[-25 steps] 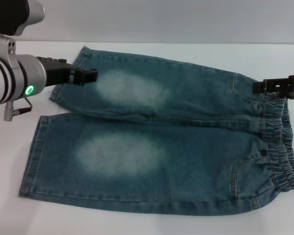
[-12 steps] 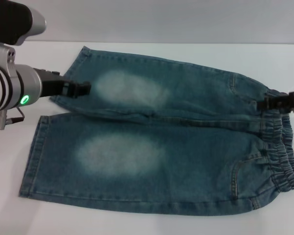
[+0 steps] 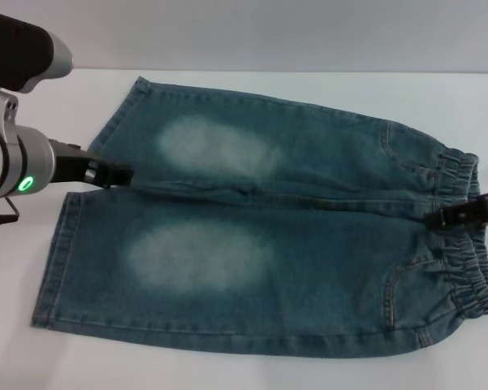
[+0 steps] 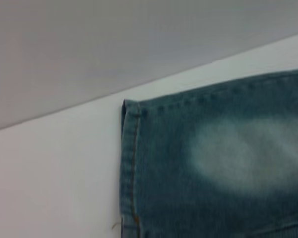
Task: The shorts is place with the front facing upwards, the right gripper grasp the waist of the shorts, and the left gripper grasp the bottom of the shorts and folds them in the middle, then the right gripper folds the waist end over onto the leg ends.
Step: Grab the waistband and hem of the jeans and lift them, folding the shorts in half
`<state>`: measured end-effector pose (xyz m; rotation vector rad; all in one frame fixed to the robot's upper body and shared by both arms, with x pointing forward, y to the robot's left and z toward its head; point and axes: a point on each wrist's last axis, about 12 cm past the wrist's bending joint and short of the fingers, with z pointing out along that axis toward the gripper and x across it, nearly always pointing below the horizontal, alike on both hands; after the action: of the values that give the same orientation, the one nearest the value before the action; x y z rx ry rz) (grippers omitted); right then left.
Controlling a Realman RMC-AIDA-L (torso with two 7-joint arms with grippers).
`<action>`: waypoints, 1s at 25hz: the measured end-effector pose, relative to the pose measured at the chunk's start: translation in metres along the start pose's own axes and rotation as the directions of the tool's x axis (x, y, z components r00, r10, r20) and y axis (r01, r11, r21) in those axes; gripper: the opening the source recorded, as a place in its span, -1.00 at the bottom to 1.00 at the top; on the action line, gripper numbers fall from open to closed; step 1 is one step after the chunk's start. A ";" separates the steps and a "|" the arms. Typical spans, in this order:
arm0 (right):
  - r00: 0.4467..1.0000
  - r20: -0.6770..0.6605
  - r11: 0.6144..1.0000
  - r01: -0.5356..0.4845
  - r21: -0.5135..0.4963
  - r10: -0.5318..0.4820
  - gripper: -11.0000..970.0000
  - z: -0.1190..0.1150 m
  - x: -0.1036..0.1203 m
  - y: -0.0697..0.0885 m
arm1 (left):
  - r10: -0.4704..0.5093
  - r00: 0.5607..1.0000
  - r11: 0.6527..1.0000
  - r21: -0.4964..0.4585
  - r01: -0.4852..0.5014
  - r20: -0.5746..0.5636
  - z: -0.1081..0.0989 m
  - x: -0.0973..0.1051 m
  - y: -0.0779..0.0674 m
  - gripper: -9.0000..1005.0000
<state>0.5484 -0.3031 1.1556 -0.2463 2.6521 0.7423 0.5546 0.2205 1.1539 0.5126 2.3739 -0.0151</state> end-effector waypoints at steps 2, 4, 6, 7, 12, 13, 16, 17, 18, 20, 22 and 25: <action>1.000 -0.017 1.000 -0.002 -0.007 0.002 0.71 0.000 0.003 0.001 | -0.003 1.000 1.000 0.001 0.003 -0.016 -0.002 0.000 0.000 0.56; 1.000 -0.028 1.000 -0.003 -0.008 0.003 0.71 0.000 0.005 0.001 | -0.013 0.999 1.000 0.003 0.013 -0.033 -0.006 -0.001 -0.001 0.56; 0.999 -0.030 1.000 -0.013 -0.009 0.013 0.71 -0.002 0.008 0.000 | -0.016 0.999 1.000 0.003 0.016 -0.041 -0.007 -0.001 -0.001 0.57; 0.999 -0.030 1.000 -0.020 -0.008 0.020 0.71 -0.004 0.009 -0.002 | -0.017 0.998 1.000 0.003 0.017 -0.061 -0.009 0.000 -0.001 0.57; 0.998 -0.027 0.998 -0.061 0.006 0.061 0.70 -0.016 0.018 -0.007 | -0.010 0.993 1.000 -0.004 0.010 -0.116 -0.012 0.000 -0.002 0.57; 0.997 -0.030 0.997 -0.074 0.009 0.074 0.70 -0.018 0.022 -0.009 | -0.010 0.991 1.000 -0.008 0.009 -0.133 -0.012 0.001 -0.002 0.56; 0.993 -0.028 0.993 -0.118 0.016 0.118 0.71 -0.024 0.032 -0.017 | -0.026 0.979 1.000 -0.010 0.024 -0.201 -0.014 0.003 -0.005 0.56; 0.991 -0.024 0.991 -0.133 0.018 0.134 0.71 -0.026 0.036 -0.020 | -0.029 0.977 1.000 -0.010 0.027 -0.210 -0.014 0.003 -0.006 0.56; 0.990 -0.021 0.990 -0.141 0.020 0.141 0.71 -0.027 0.038 -0.021 | -0.035 0.972 0.999 -0.010 0.033 -0.232 -0.015 0.004 -0.007 0.56; 0.988 -0.015 0.988 -0.152 0.029 0.153 0.71 -0.029 0.042 -0.024 | -0.035 0.972 0.999 -0.010 0.033 -0.232 -0.015 0.004 -0.007 0.56; 0.988 -0.010 0.987 -0.154 0.035 0.155 0.71 -0.030 0.044 -0.025 | -0.042 0.963 0.999 -0.011 0.040 -0.267 -0.017 0.004 -0.009 0.56; 0.988 -0.017 0.987 -0.155 0.037 0.155 0.71 -0.027 0.047 -0.027 | -0.058 0.921 0.998 -0.022 0.054 -0.385 -0.022 0.009 -0.014 0.57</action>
<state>0.5047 -0.3432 1.1458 -0.0379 2.7235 0.7433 0.5293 0.2137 1.1632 0.4756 2.7723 0.0805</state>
